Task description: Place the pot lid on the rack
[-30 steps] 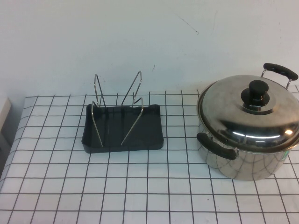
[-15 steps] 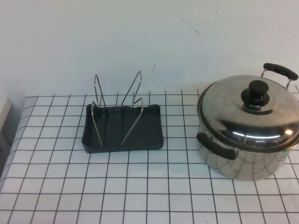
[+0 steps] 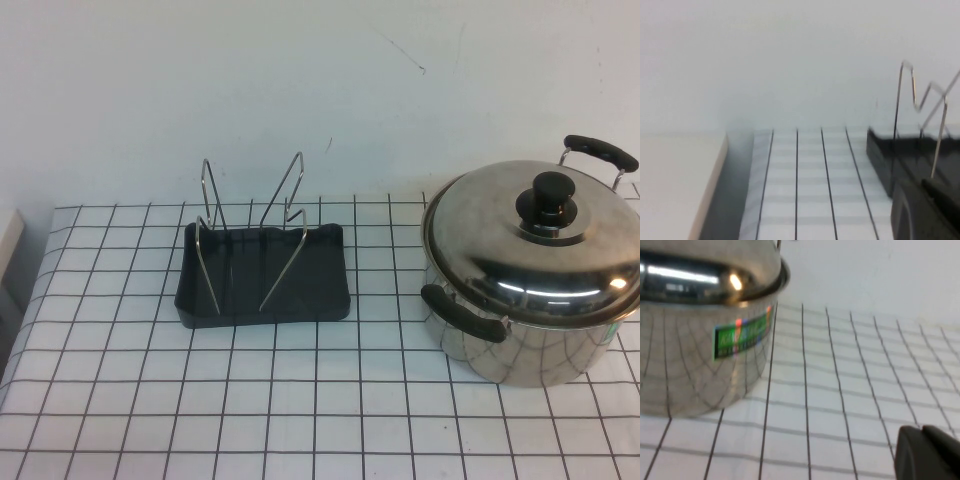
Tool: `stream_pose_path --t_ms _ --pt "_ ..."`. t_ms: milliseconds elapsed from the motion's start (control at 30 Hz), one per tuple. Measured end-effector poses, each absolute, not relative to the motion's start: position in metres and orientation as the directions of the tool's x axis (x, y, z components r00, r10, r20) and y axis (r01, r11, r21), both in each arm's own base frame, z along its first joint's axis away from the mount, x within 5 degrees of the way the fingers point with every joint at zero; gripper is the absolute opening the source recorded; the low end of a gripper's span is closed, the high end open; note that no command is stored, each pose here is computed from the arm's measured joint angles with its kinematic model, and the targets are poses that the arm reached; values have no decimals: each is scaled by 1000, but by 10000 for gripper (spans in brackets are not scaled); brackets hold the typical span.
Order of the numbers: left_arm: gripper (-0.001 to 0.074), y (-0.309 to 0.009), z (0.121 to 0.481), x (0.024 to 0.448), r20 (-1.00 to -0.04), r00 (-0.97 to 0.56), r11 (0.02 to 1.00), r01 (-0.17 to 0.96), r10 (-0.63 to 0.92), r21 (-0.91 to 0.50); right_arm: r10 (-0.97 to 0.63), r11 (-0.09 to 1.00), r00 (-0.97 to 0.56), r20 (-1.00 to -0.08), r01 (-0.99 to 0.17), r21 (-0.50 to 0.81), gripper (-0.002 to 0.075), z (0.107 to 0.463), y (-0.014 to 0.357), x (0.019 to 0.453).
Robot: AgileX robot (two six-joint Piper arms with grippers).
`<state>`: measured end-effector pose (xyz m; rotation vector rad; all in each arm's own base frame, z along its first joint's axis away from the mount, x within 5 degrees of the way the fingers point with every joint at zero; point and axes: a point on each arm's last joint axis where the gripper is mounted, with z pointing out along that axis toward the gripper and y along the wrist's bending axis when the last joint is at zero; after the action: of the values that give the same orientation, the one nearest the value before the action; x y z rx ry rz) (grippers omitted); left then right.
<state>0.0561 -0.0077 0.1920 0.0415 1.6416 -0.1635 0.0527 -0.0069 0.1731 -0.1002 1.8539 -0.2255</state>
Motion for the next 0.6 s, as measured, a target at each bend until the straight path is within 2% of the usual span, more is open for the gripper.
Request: stream_pose_path --t_ms 100,233,300,433,500,600 --pt "-3 -7 201 56 -996 25 988 129 -85 -81 -198 976 -165 -966 61 -211 -3 185 -6 55" --pt "-3 -6 218 54 -973 199 987 136 -113 -86 -224 972 120 -967 95 -214 -3 211 -3 56" --pt "-3 -6 225 53 -953 276 987 139 -122 -86 -233 971 247 -941 109 -212 -3 222 -2 53" --pt "-3 -5 234 49 -915 380 986 143 -133 -84 -243 970 517 -821 140 -199 -3 247 1 43" --pt "-3 -5 237 48 -904 406 986 145 -136 -84 -239 971 578 -780 152 -185 -3 253 1 39" --pt "-3 -4 240 47 -882 443 983 156 -161 -102 -212 977 606 -767 149 -152 -3 255 1 37"
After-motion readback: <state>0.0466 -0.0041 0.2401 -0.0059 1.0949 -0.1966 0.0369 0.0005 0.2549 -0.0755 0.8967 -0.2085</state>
